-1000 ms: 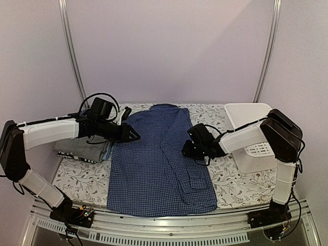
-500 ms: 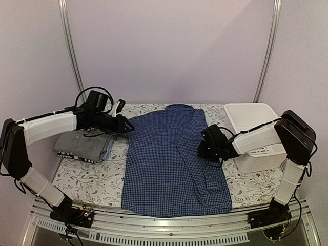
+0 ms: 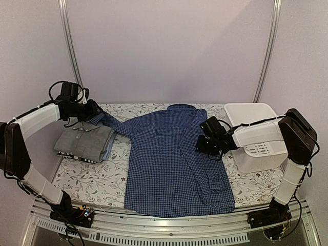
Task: Fold and stack the long sleeve shirts
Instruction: Move the right arm to the center of the board with the 1/3-folded shirt, then pick up the sleeve from the corner of the board.
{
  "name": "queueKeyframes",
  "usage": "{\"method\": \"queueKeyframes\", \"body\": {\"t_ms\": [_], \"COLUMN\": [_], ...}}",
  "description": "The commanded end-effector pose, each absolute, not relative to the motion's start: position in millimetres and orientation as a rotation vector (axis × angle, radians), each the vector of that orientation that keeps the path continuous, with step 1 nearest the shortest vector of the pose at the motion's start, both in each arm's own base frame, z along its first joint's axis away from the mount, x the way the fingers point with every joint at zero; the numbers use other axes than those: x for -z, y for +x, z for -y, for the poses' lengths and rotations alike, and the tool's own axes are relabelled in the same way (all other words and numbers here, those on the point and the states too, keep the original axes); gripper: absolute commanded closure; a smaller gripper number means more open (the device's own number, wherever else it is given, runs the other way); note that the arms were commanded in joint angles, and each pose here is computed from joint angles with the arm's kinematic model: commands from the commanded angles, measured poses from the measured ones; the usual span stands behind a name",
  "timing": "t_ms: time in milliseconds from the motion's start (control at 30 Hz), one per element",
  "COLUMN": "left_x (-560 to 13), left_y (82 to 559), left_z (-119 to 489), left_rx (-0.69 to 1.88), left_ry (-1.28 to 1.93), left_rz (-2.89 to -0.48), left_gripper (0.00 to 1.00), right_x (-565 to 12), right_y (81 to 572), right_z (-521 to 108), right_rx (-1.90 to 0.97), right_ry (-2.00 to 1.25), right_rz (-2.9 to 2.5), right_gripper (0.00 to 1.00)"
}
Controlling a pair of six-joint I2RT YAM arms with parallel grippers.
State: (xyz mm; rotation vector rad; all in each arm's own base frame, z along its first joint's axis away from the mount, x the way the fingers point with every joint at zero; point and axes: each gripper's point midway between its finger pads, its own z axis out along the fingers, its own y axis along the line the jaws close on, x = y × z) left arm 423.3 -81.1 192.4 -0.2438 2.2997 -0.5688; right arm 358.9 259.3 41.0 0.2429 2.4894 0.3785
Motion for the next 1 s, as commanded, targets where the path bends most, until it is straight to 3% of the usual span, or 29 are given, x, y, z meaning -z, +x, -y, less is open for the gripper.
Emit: {"method": "queueKeyframes", "body": {"t_ms": [0, 233, 567, 967], "left_x": [-209, -188, -173, -162], "left_y": [448, 473, 483, 481], "left_z": [50, 24, -6, -25], "left_rx": [0.423, 0.212, 0.006, 0.169], "left_ry": [-0.302, -0.345, -0.436, -0.595], "left_rz": [-2.233, -2.282, -2.298, -2.265], "left_gripper": [0.58, 0.52, 0.28, 0.24], "right_x": [-74, -110, -150, -159], "right_y": [365, 368, 359, 351], "right_z": [-279, -294, -301, -303], "right_rx": [-0.388, -0.433, -0.481, -0.497], "right_ry": [0.102, 0.018, -0.025, -0.035], "right_rz": [-2.452, -2.392, -2.321, -2.309], "right_gripper": [0.52, 0.45, 0.39, 0.38]}}
